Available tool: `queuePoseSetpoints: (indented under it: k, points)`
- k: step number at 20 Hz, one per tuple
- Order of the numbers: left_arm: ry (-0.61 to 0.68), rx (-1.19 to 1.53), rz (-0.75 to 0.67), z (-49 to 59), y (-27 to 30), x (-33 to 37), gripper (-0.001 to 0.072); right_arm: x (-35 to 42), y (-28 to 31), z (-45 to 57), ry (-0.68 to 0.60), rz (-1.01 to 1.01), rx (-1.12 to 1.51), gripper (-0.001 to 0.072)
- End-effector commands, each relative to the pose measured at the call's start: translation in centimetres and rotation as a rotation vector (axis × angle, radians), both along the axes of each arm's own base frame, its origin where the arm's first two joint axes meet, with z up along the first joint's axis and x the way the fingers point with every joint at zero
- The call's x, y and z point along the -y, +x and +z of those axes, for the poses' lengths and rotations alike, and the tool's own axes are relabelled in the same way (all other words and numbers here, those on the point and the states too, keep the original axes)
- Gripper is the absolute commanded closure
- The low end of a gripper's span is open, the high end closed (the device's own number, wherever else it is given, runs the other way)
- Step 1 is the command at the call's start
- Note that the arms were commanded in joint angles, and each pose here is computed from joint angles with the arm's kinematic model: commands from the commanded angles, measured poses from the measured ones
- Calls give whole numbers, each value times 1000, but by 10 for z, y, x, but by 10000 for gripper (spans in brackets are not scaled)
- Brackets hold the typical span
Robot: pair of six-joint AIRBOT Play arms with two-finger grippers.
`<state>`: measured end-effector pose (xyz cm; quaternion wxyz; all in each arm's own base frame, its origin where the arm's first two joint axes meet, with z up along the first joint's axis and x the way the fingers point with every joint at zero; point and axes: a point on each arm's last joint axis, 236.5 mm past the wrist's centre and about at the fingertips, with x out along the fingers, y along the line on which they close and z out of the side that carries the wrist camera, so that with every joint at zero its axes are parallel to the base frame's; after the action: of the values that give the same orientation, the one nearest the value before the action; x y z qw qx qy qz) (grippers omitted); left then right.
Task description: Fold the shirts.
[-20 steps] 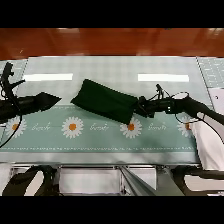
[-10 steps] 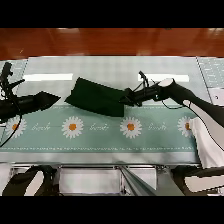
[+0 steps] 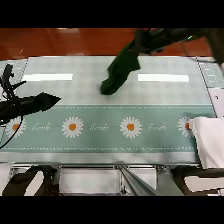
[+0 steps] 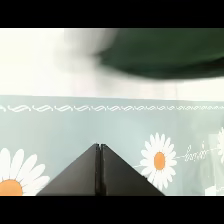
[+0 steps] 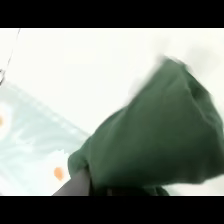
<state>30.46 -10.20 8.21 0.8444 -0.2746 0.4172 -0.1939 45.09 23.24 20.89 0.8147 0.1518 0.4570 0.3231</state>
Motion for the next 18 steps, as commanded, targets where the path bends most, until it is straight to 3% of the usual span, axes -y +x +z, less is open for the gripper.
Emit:
queuePoseSetpoints:
  k: [1, 9, 15, 18]
  points:
    - [-4, -21, -18, -4, -6, 3, 689, 84, -9, 49, -104, -152, 48, 688]
    - [-5, -25, -23, -4, -7, 4, 689, 288, -59, 87, -140, -592, 29, 690]
    - [0, -2, 4, -2, 0, 0, 689, 368, -136, 36, -145, -821, -218, 690]
    - [8, 27, 39, 1, 9, -6, 689, 398, -200, -10, -209, -973, -435, 690]
